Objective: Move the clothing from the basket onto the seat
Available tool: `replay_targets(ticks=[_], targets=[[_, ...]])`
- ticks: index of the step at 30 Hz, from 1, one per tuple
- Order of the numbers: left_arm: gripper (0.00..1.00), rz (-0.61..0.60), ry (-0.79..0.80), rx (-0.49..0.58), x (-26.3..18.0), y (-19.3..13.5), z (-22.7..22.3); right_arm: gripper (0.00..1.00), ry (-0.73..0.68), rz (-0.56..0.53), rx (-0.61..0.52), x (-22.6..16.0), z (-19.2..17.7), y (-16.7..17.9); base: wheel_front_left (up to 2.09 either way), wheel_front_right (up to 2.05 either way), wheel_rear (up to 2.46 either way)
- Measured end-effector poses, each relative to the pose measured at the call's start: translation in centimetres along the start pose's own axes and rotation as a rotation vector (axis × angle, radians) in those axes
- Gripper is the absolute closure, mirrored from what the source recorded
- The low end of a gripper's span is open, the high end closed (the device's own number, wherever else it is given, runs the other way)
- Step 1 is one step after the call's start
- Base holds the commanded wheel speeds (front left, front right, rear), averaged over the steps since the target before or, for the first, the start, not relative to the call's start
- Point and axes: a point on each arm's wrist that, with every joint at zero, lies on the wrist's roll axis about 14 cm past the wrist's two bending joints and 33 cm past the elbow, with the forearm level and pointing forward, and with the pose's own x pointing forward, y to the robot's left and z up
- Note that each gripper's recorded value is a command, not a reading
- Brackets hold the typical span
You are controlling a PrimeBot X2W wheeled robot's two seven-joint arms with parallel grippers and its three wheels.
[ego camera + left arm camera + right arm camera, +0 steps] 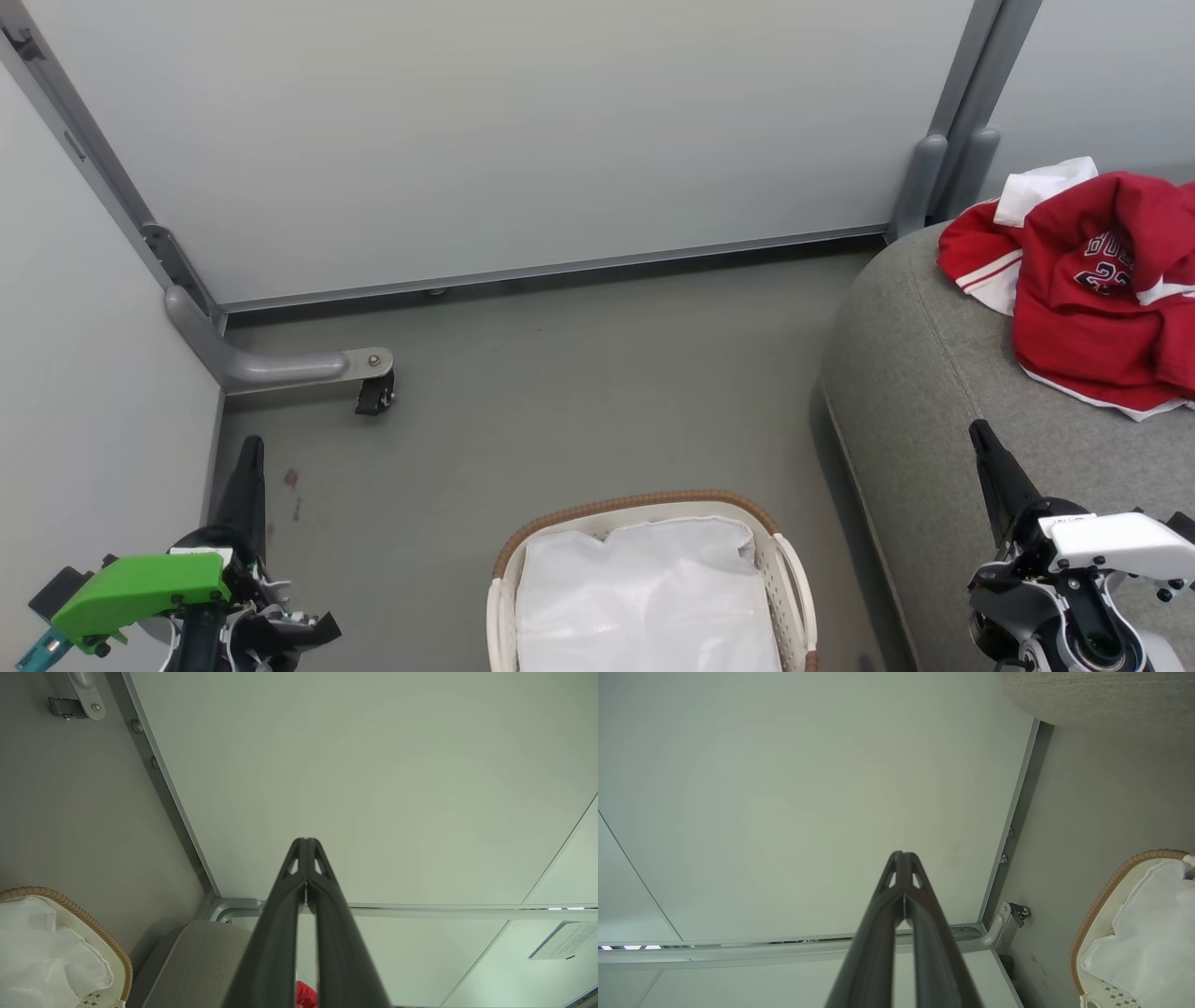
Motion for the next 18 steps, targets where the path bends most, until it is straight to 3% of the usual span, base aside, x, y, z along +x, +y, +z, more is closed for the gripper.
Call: replay_targets(ticks=[18], targets=[[1.00, 0.000, 0.000, 0.000, 0.00, -0.01, 0.00, 1.00, 0.000, 0.000, 0.000, 0.00, 0.00, 0.00, 0.00, 0.00, 0.00]])
